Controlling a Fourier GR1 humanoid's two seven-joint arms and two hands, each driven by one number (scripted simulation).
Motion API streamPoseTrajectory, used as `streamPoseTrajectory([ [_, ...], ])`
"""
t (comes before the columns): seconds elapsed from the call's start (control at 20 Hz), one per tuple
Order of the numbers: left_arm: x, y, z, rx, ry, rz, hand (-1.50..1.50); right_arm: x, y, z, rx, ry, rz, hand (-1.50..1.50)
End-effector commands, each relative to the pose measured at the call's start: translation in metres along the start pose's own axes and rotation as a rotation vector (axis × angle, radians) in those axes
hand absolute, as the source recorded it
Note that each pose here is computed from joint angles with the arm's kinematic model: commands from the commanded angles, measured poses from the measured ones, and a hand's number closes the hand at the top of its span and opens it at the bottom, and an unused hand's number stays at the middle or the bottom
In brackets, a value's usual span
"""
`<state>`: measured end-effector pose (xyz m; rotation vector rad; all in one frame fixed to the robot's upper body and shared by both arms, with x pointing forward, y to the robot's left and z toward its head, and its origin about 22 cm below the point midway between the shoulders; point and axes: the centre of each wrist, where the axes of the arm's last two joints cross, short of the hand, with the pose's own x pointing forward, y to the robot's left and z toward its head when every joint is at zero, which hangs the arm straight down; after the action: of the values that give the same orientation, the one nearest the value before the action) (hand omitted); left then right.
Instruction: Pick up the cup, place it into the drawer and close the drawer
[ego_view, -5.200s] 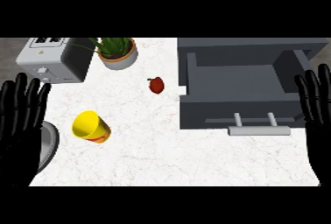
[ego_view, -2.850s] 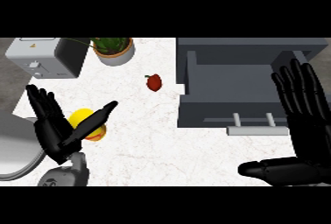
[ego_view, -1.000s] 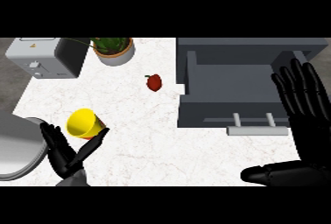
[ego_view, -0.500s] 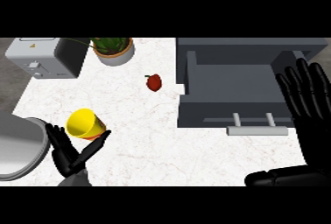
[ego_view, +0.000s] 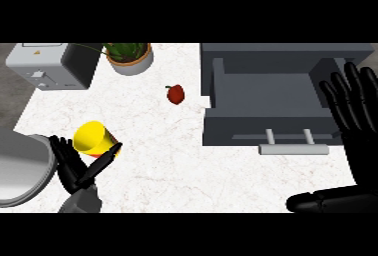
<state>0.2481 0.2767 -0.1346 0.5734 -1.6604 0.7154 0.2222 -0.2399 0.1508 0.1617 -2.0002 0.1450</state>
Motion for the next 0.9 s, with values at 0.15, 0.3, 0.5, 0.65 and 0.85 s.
streamPoseTrajectory([
  [0.15, -0.002, 0.009, -0.01, -0.041, 0.008, 0.087, -1.5, -0.02, -0.003, -0.002, -0.021, -0.003, -0.006, -1.5],
  [0.3, -0.003, -0.009, -0.016, -0.083, 0.0, 0.161, -1.5, -0.015, -0.004, -0.002, -0.001, 0.01, 0.01, -1.5],
  [0.5, -0.022, -0.007, 0.024, -0.1, -0.01, 0.207, -1.5, -0.016, 0.006, 0.012, 0.012, 0.016, 0.007, -1.5],
  [0.65, -0.021, -0.011, -0.001, -0.107, -0.05, 0.232, 1.5, 0.006, 0.016, 0.009, -0.008, -0.002, -0.022, -1.5],
  [0.85, -0.013, -0.015, -0.007, -0.148, -0.112, 0.212, 1.5, -0.005, 0.009, -0.008, 0.019, 0.003, 0.005, -1.5],
])
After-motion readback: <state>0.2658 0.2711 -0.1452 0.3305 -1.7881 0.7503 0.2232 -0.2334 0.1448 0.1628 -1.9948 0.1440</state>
